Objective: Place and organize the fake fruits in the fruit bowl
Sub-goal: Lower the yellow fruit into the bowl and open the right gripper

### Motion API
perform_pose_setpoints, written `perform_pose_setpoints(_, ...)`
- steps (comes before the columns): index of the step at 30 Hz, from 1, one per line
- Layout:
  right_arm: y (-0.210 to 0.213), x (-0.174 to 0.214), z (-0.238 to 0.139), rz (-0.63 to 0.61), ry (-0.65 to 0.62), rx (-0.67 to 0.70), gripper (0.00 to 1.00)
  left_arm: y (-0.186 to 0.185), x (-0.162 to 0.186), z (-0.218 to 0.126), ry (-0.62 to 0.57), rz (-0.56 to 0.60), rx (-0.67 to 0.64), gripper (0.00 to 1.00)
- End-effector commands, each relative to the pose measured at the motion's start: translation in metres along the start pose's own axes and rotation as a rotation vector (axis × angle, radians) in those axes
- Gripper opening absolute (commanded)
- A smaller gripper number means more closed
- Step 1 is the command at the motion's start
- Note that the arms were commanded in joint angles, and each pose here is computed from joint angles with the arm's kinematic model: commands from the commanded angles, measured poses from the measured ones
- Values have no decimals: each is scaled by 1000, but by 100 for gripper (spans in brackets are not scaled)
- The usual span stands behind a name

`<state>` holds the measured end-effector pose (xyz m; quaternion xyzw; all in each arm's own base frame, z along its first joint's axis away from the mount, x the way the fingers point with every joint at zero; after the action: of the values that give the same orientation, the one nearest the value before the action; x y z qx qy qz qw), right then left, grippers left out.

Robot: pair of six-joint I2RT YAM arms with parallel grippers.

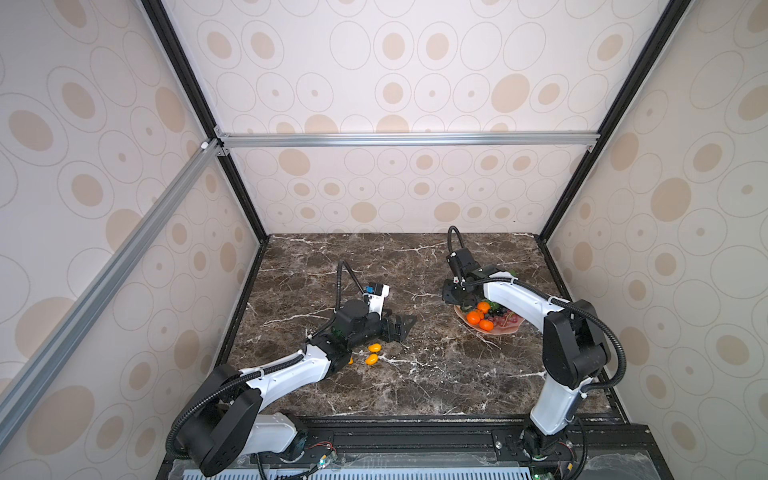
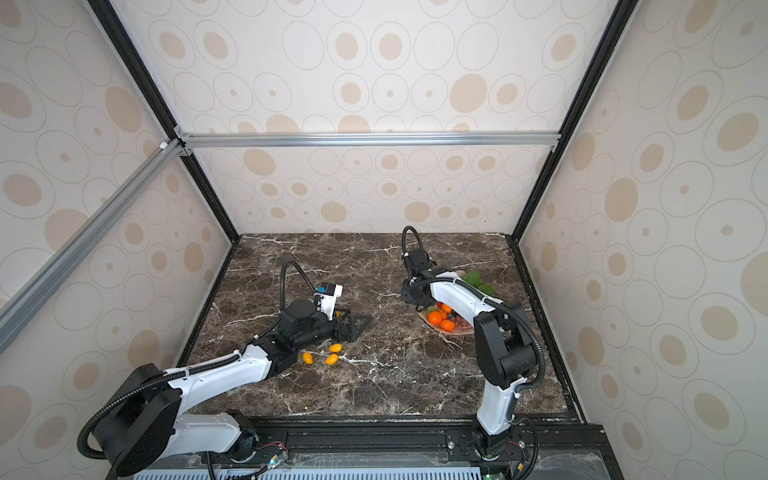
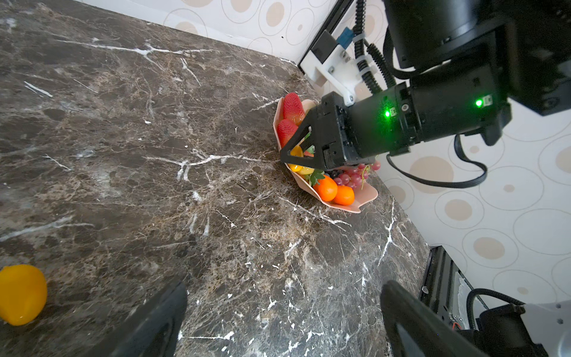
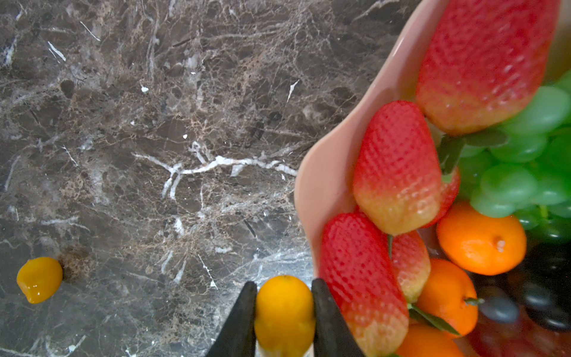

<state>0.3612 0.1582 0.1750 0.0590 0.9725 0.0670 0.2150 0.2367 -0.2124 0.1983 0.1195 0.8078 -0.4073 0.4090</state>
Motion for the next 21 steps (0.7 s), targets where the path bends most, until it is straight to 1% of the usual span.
perform_pose_setpoints(1,-5,0,-1,-3,11,29,28,-12,-16,3,-55,37,33,99)
perform_pose_setpoints(4,-7,0,-6,5,-3,8,28,-13,-17,4,-54,39,35,99)
perform_pose_setpoints(7,-8,-1,-17,9,-34,-42,29,-15,-19,6,-50,49,42,99)
perform_pose_setpoints(11,-13,-3,-32,20,-73,-75,29,-21,-19,15,-33,63,61,99)
perform_pose_setpoints(16,-30,-1,-40,38,-90,-34,29,-29,-19,27,-10,81,83,98)
perform_pose_setpoints(21,-54,5,-38,72,-65,42,29,-39,-18,42,9,92,113,99)
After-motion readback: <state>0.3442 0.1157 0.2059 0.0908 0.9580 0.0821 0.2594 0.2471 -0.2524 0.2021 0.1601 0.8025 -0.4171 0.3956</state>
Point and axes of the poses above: each gripper's point midway between its finger pads, its own z axis out along the fingers, its own y axis along the line the jaws close on, x = y × z, the point moved 9 cm from there along -z, back along the fingers, and after that the axes turned 2 degrees about -z, right-handed, at the moved point
